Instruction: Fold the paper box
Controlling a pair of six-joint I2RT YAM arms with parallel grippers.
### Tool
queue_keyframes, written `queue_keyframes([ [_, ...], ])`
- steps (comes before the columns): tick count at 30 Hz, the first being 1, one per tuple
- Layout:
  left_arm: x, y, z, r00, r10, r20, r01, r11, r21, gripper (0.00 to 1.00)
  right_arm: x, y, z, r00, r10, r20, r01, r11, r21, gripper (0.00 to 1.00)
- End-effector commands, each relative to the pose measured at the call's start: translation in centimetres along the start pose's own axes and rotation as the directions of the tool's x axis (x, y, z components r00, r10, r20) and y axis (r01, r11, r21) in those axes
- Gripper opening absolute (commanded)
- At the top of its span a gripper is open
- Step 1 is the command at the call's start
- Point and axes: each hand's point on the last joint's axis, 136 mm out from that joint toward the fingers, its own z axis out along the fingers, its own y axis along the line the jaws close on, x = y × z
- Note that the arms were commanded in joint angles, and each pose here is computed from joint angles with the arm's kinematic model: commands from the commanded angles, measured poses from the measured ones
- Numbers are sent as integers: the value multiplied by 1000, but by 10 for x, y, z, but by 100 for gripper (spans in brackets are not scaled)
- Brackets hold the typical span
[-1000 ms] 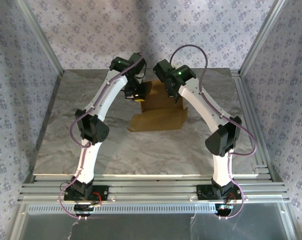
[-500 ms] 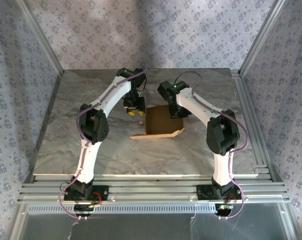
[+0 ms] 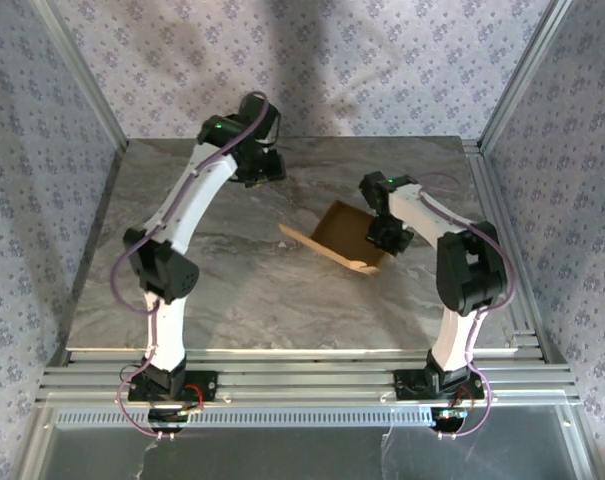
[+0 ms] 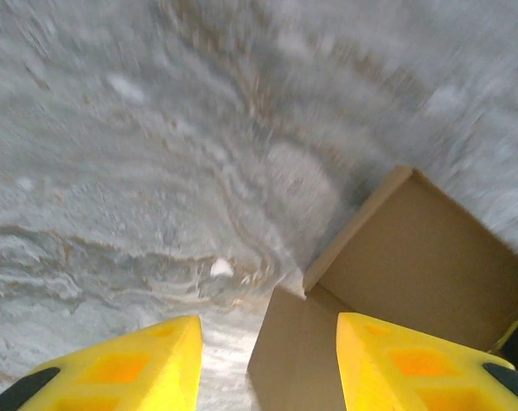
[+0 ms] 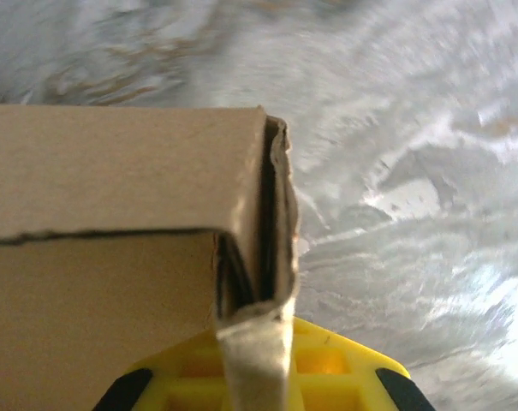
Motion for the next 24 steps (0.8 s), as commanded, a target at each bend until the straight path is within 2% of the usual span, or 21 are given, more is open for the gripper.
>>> queue_keyframes([
  [1, -29, 1, -48, 979, -91, 182, 83, 995, 52, 45, 23, 9, -8, 912, 392, -121, -405, 908, -106, 0],
  [3, -27, -3, -55, 979, -98, 177, 84, 993, 84, 45, 38, 17, -3, 828, 521, -205, -548, 830, -104, 0],
  [5, -19, -7, -55, 985, -97, 141, 82, 991, 109, 44, 51, 34, -4, 772, 574, -273, -617, 781, -102, 0],
  [9, 2, -15, -43, 996, -58, 69, 47, 988, 148, 43, 77, 68, -13, 739, 582, -340, -643, 760, -97, 33],
  [12, 17, -19, -37, 999, -39, 37, 31, 979, 201, 42, 97, 88, -14, 736, 554, -390, -632, 768, -101, 54],
  [14, 25, -19, -37, 1000, -13, 25, 8, 975, 222, 42, 102, 90, -16, 740, 539, -402, -623, 775, -105, 63],
  [16, 39, -12, -34, 1000, 15, 0, -14, 976, 216, 42, 98, 86, -24, 758, 518, -397, -605, 785, -133, 66],
  [18, 48, -6, -36, 999, 36, -8, -34, 977, 211, 42, 77, 76, -41, 805, 485, -343, -567, 798, -202, 66],
  [20, 56, -3, -43, 998, 53, -12, -49, 973, 227, 43, 41, 67, -66, 885, 407, -225, -462, 828, -319, 66],
  [22, 66, 0, -49, 998, 60, -28, -51, 968, 245, 43, -3, 60, -87, 979, 201, -32, -196, 889, -414, 66],
  [24, 76, 5, -53, 998, 53, -43, -41, 968, 248, 43, -32, 49, -89, 986, -61, 157, 113, 931, -346, 70],
])
